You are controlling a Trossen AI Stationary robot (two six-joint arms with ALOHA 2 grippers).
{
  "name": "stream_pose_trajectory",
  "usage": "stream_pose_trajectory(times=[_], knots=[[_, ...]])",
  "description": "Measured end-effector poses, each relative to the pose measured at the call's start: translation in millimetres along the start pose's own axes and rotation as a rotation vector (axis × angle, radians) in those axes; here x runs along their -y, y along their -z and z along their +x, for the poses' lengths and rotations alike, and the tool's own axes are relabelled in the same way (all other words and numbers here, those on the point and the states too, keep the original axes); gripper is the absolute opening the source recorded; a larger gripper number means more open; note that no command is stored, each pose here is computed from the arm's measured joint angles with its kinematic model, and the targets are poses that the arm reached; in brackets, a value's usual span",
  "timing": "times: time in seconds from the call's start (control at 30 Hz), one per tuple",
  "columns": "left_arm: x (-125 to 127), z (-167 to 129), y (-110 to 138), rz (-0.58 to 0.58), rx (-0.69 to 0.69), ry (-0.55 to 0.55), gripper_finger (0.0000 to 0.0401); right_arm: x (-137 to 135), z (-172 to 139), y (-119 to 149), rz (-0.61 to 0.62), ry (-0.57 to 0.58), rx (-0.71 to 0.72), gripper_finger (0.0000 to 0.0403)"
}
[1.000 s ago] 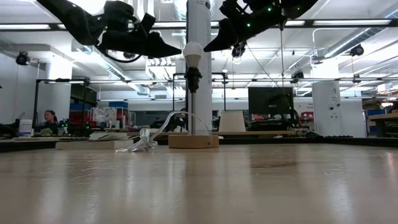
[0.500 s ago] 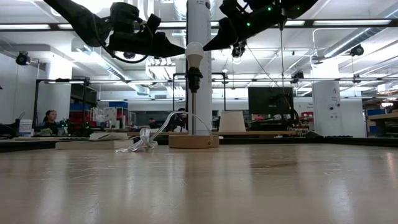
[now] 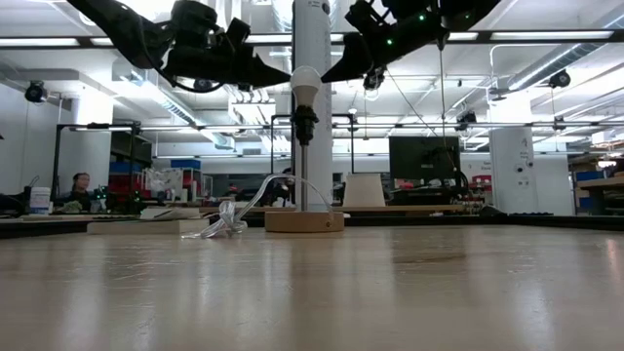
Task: Screw lightbulb
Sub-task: Remove the lightbulb from the lamp
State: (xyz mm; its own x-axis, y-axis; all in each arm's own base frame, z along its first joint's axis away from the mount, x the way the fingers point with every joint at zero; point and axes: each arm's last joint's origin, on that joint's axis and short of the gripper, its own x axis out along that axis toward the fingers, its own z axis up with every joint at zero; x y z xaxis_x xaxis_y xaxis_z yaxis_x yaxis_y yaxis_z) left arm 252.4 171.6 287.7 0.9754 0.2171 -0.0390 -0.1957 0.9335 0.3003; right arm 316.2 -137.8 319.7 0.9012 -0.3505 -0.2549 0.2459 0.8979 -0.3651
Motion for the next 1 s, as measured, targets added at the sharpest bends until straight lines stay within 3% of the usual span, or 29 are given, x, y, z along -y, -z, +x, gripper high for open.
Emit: stream_pose_trajectory(times=[0.27,0.47,0.73,1.0], knots=[[1,-1,0,-0.017,-0.003,0.005,0.0000,1,0,1,0.013,-0.001,-0.004,0.0000],[4,0,-2,-0.034,0.022,0.081,0.0000,7,0,3,0.008,0.013,-0.010,0.0000],[4,-3,-7,-0.029,0.037,0.072,0.0000,9,2,15,0.018,0.012,-0.048,0.0000],[-1,-4,-5,0.022,-0.023,-0.103,0.0000,7,-7,6,0.041,0.010,-0.015,0.0000]])
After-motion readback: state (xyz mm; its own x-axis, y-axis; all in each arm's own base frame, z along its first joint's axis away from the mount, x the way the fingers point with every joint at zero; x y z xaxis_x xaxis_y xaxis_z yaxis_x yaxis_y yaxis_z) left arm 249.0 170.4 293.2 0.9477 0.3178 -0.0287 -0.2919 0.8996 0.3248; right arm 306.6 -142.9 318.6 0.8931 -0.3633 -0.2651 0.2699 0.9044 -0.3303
